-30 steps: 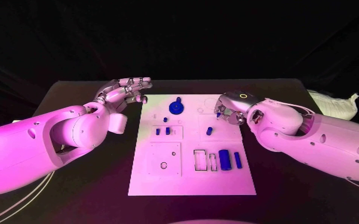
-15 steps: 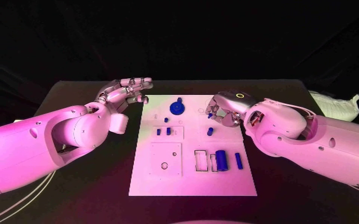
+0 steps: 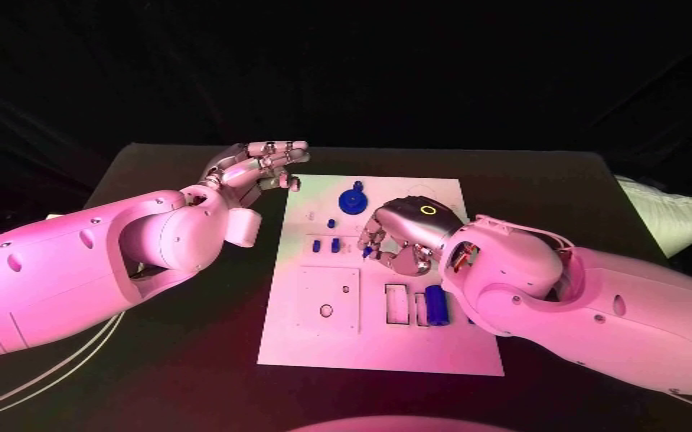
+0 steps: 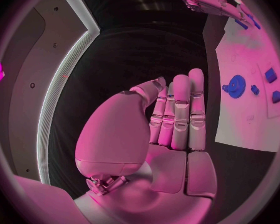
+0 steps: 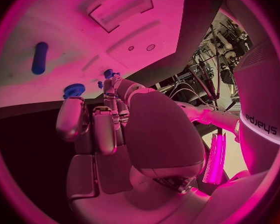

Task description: Assemble the parts on the task board

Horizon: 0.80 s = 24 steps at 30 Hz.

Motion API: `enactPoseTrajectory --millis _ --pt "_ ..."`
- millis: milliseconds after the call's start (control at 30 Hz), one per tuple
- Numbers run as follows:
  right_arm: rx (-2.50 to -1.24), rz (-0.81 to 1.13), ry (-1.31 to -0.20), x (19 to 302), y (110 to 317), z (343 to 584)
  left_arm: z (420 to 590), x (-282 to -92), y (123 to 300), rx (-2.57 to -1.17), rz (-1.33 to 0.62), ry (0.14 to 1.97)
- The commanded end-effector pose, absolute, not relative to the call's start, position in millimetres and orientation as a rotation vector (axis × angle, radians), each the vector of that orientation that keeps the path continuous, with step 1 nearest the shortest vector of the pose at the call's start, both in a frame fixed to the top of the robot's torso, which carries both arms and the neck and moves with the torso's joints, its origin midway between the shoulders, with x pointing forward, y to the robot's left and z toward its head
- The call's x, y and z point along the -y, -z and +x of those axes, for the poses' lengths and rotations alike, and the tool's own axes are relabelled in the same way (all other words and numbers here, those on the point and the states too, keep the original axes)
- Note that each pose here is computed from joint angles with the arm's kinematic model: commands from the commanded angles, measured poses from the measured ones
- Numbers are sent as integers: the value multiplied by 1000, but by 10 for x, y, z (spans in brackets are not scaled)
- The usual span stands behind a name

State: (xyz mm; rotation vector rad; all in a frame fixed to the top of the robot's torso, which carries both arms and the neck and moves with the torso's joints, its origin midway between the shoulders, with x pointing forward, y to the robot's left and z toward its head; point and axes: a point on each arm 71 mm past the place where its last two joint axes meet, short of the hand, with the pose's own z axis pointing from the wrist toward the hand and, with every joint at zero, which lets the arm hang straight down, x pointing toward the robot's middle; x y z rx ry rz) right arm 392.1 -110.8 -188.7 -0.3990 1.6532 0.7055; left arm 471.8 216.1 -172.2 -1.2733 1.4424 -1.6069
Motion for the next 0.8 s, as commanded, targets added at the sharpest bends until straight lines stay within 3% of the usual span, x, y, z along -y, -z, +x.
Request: enactPoseTrajectory --millis 33,467,800 --pt "-1695 -428 -733 1033 1999 3889 4711 -2126 1710 -1447 -1268 1637" --pt "-1774 -452 -770 860 2263 3846 4712 -2105 1713 -1452 -1267 1641" --pt "-1785 -455 -772 837 2336 3864 4710 -2103 1714 -1455 -1268 1642"
